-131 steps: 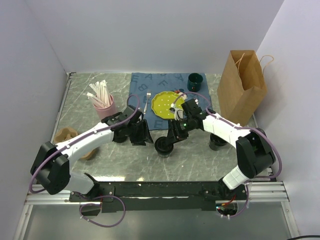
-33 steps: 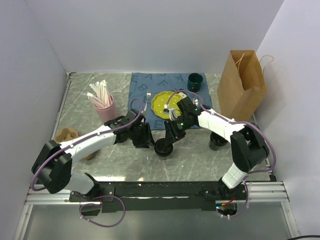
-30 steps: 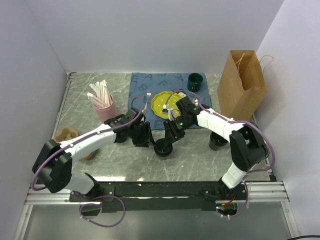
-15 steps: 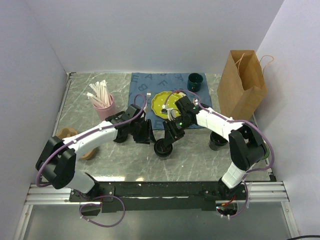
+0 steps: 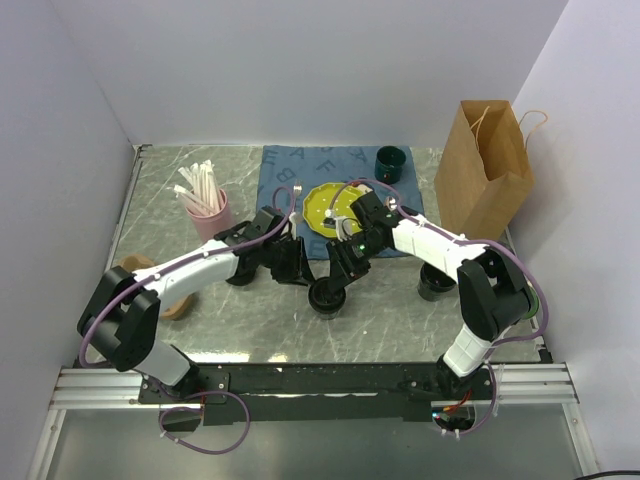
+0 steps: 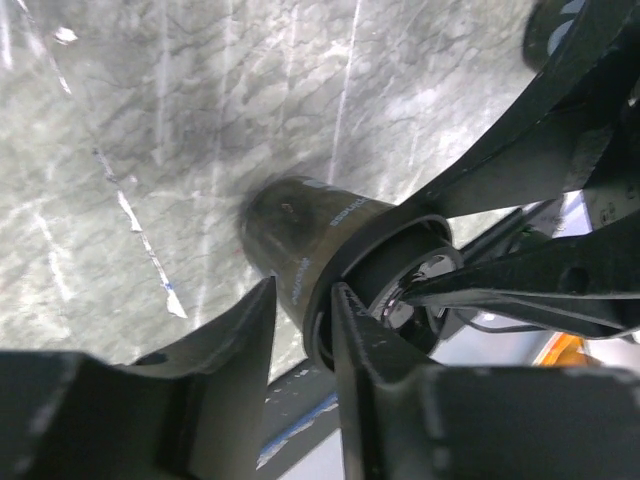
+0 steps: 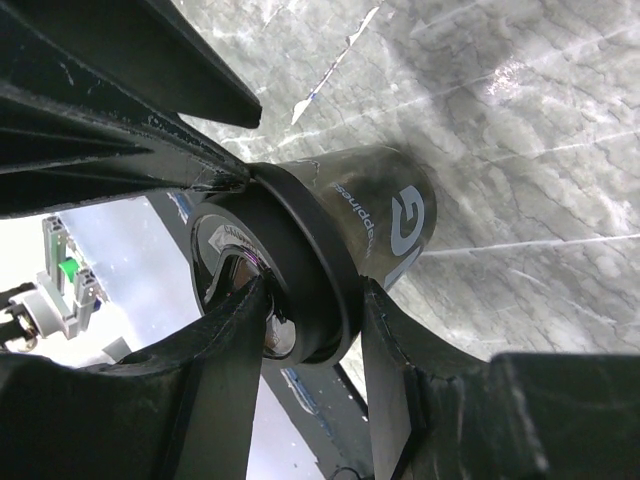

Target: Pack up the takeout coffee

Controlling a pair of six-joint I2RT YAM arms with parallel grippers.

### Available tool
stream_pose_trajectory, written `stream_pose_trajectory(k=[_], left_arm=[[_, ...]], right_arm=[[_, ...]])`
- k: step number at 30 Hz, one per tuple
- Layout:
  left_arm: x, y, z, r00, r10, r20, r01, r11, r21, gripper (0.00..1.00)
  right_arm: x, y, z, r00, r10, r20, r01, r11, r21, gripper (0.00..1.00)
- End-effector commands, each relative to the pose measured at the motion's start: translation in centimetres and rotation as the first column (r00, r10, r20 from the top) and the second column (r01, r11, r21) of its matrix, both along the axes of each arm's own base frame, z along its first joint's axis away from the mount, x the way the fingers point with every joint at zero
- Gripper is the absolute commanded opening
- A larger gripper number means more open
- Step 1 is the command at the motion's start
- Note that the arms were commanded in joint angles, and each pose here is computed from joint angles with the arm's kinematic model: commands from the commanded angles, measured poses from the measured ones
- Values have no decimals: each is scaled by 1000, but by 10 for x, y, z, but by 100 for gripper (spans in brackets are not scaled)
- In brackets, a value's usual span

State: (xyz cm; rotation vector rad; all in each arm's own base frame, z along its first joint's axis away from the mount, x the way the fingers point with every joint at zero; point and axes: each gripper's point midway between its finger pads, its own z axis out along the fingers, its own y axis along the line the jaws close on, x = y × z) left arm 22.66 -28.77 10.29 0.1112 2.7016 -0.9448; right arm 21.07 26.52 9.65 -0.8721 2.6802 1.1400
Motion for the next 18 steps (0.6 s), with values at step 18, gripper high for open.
stream_pose_trajectory(k=[18], left_arm=[[-59, 28, -88, 967, 122, -222, -88, 984, 158, 32]], right_arm=[[-17, -29, -60, 997, -69, -21, 64, 979, -191, 33]])
